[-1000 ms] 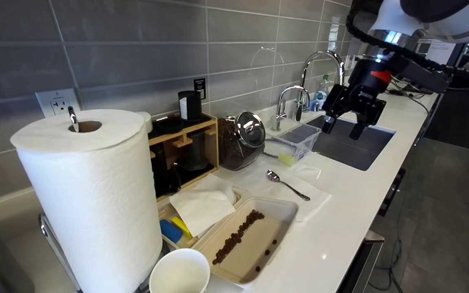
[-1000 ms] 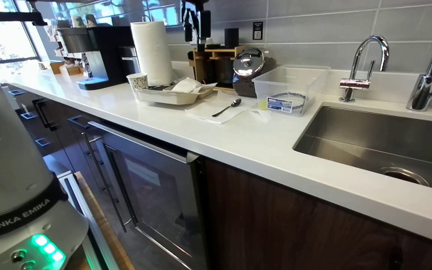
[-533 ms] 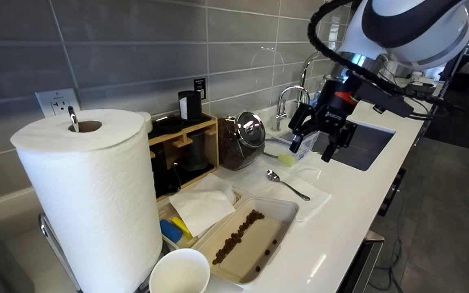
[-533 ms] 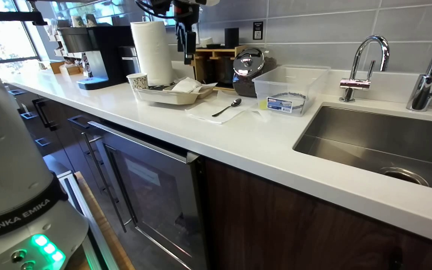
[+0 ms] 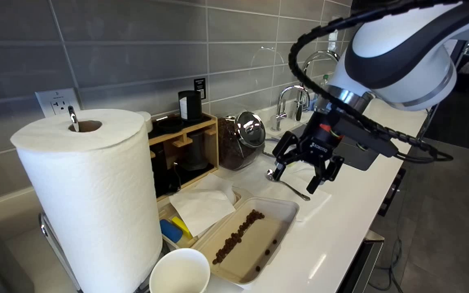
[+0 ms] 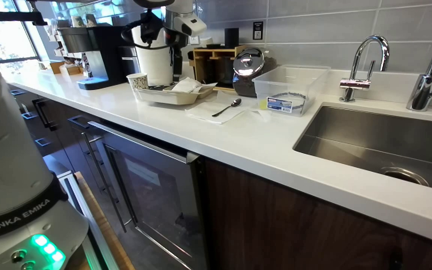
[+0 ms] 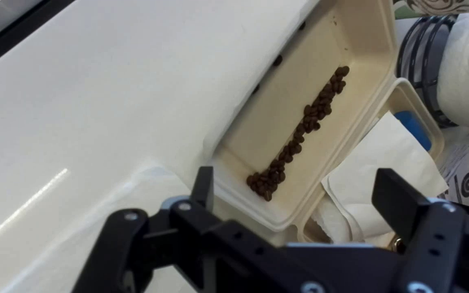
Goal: Close the disposable lunch pack then turn the pack to the right
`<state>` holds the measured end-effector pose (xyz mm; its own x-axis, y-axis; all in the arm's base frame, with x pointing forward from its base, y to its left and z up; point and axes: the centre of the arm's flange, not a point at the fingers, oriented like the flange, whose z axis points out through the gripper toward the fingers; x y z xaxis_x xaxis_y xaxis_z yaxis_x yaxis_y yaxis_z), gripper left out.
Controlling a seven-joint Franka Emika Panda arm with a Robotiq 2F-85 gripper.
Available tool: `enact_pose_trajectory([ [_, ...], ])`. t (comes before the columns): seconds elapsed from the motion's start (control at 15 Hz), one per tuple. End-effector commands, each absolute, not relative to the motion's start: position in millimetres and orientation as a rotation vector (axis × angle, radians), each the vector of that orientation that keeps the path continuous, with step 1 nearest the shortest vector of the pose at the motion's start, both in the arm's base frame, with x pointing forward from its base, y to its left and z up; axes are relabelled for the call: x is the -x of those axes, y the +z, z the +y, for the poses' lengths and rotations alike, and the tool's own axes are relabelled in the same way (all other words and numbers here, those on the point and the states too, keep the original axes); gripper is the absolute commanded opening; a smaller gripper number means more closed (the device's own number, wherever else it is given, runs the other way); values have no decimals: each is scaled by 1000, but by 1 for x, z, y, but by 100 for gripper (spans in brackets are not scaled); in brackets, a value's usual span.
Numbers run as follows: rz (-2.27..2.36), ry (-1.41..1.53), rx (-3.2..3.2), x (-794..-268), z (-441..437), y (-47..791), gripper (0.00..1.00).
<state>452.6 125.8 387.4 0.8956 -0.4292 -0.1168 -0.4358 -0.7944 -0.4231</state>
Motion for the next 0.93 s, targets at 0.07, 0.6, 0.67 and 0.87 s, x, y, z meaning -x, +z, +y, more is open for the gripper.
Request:
enact_pose_trajectory([
  [0.07,728,5,2560,-421,125,346,100],
  [0.6,828,-195,2468,-396,94,323,49],
  [0.67,828,-223,2456,-393,92,323,42],
  [0.87,786,-275,2424,-385,86,325,20],
])
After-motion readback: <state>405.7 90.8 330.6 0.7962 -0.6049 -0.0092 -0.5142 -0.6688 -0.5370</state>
